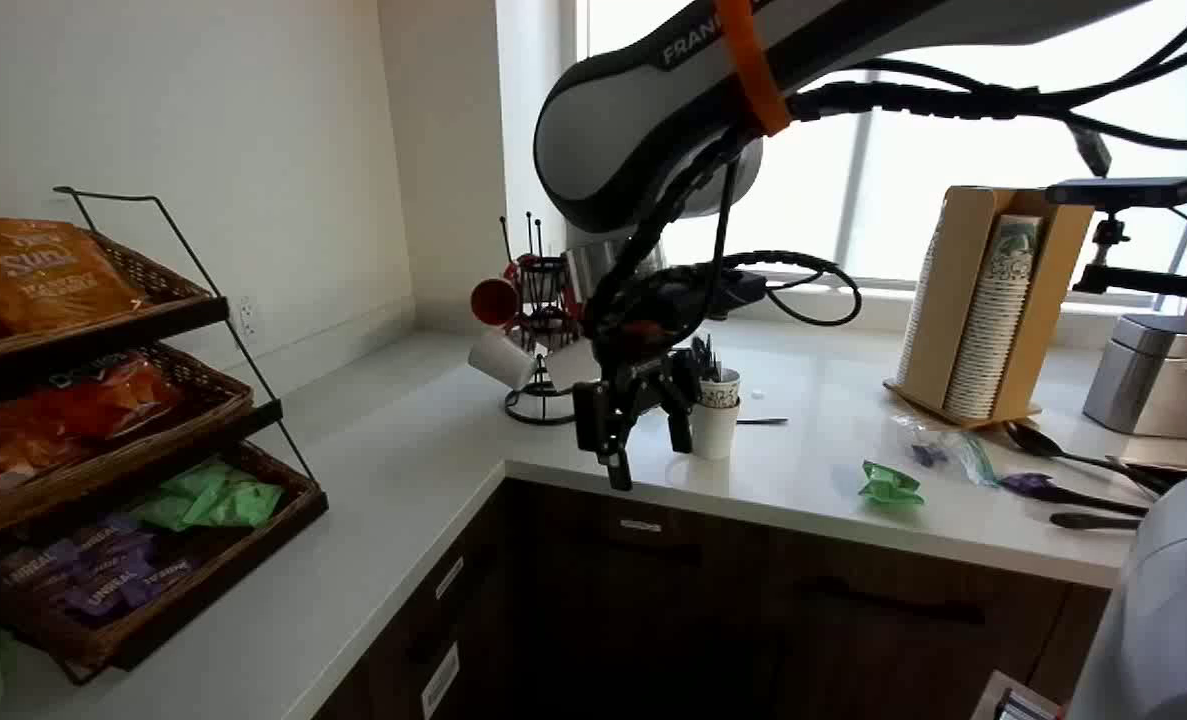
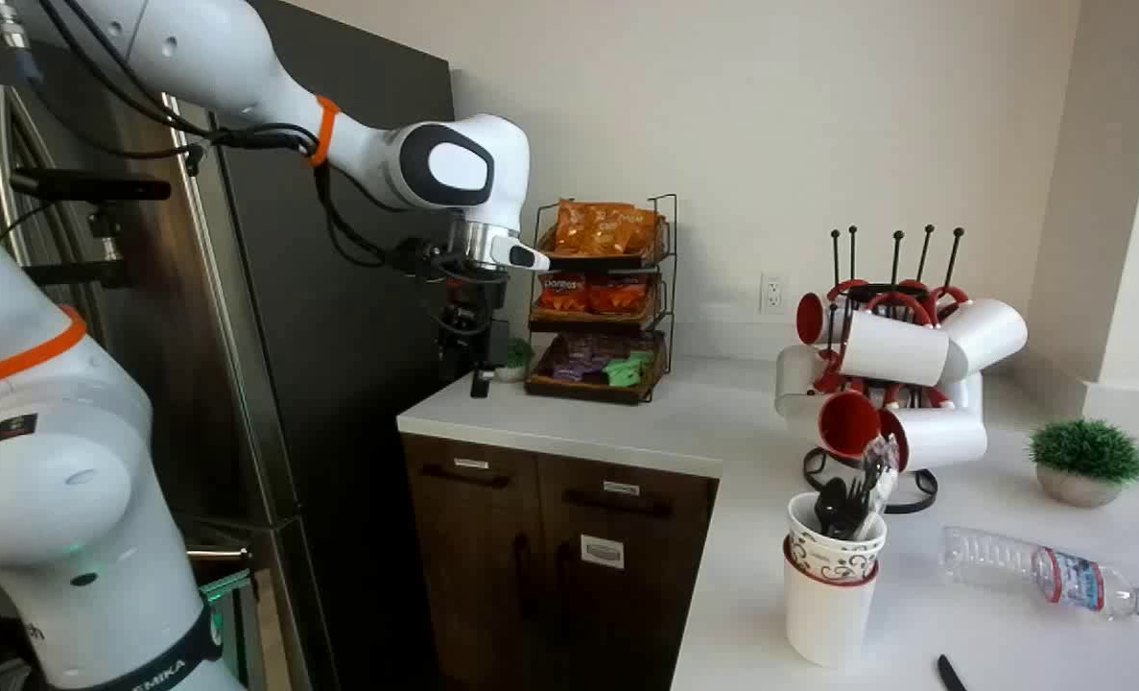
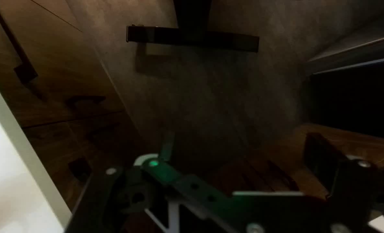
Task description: Put the pen inside the cup
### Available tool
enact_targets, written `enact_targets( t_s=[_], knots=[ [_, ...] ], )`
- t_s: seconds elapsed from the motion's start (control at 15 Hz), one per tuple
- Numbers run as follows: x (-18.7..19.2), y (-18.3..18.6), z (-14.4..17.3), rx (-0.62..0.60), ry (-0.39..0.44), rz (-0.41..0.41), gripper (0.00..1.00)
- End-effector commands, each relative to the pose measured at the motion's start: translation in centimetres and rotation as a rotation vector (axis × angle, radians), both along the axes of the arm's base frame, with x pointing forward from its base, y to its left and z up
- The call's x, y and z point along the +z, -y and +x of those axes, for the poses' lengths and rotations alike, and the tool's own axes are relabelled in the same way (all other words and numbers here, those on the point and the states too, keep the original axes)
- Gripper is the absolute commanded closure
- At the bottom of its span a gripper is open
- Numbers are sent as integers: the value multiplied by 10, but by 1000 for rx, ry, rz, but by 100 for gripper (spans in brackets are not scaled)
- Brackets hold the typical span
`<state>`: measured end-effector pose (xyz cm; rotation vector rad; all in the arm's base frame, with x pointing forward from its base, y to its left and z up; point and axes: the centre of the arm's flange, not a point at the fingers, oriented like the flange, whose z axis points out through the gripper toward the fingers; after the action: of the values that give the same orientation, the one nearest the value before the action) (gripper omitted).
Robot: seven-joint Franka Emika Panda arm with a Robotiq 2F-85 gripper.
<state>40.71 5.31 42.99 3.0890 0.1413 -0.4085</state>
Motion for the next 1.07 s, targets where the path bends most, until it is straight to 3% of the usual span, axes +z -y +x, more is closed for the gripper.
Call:
enact_targets(
  t_s=[0.0, 0.6, 0.87, 1.0],
  knots=[
    [0, 0, 0, 0, 0, 0, 0],
    [0, 0, 0, 0, 0, 0, 0],
    [13, 50, 18, -66, 45, 46, 0],
    [24, 91, 25, -28, 53, 76, 0]
  ],
)
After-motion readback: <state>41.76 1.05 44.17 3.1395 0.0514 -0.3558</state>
